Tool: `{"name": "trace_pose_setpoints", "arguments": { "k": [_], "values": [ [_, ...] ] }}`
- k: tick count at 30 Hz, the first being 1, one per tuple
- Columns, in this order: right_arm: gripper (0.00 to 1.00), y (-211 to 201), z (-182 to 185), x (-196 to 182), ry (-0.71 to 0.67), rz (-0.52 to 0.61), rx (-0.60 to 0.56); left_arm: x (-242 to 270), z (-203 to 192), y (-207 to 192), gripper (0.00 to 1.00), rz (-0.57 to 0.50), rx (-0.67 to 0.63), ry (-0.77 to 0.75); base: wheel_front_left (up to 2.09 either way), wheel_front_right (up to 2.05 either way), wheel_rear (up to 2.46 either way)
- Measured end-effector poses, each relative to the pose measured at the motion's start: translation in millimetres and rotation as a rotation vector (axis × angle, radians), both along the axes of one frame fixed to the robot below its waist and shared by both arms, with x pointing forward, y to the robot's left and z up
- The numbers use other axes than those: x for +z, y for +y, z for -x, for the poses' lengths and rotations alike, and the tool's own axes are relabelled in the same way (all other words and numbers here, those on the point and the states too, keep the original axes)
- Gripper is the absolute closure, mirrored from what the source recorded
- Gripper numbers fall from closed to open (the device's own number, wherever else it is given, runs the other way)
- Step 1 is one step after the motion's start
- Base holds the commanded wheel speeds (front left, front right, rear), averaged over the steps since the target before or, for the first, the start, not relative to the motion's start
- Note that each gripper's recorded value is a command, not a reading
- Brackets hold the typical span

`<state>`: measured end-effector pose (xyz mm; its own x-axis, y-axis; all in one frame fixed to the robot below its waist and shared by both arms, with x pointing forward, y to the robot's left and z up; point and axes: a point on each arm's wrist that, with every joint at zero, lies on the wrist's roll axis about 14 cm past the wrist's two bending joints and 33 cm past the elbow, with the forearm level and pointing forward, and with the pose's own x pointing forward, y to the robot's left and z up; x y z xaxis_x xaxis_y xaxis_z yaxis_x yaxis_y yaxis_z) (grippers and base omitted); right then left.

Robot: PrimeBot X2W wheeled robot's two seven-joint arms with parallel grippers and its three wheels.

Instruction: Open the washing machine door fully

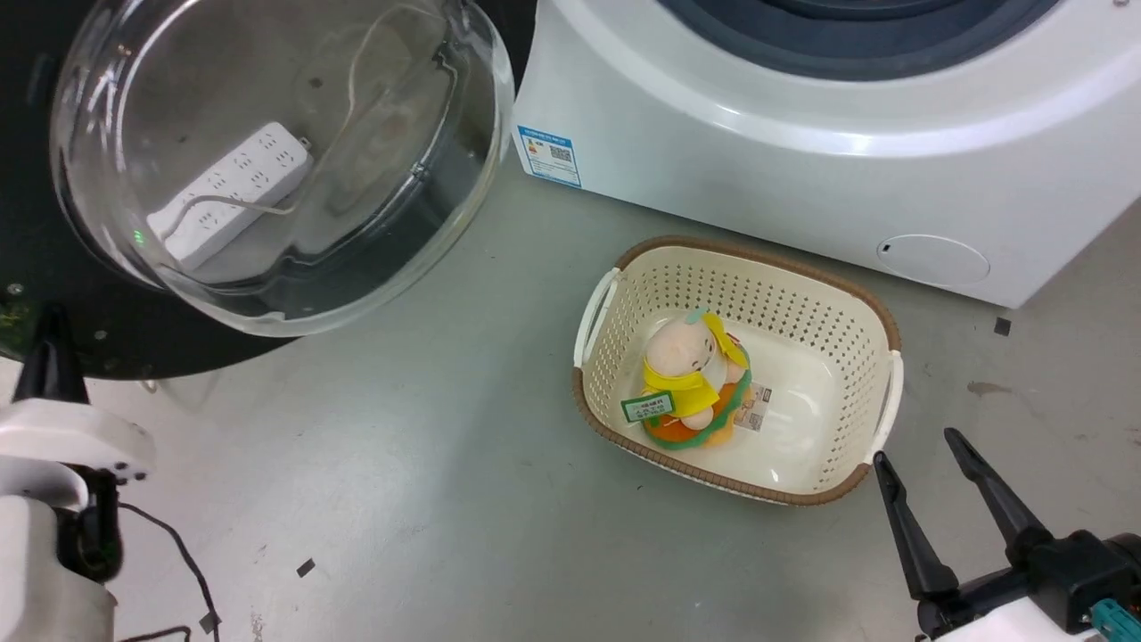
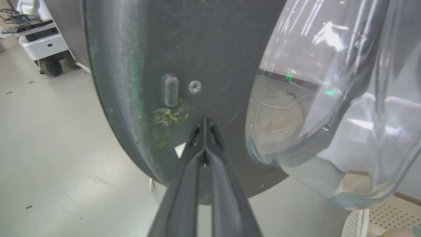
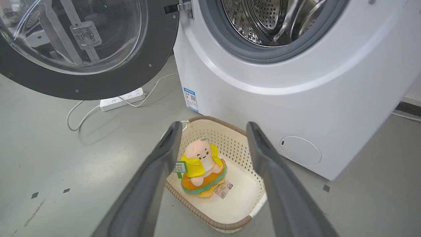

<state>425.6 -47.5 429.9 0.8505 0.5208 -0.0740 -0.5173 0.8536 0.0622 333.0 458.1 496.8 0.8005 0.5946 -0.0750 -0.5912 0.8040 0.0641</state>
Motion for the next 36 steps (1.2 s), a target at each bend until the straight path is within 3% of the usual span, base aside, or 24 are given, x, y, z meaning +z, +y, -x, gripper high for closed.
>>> {"name": "trace_pose_setpoints", "arguments": {
  "k": [9,15,27,36],
  "values": [
    [0.0,-7.2,-4.2,19.5,-0.048,-0.014,-0.042,30.3,-7.1,-0.4,1.0,-0.041,-0.036,-0.084,0.0,0.0,0.0],
    [0.0,-17.5,1.0,46.4,-0.105,-0.031,-0.096,45.4,-3.4,-27.7,1.0,-0.073,-0.116,-0.14,0.0,0.0,0.0],
    [0.0,-63.8,33.4,106.5,-0.254,-0.046,-0.249,41.6,-7.9,-168.4,1.0,0.028,-0.421,-0.268,0.0,0.0,0.0],
    [0.0,-92.9,62.5,116.0,-0.279,-0.051,-0.345,34.2,-6.2,-239.4,1.0,0.082,-0.563,-0.28,0.0,0.0,0.0]
  ]
}}
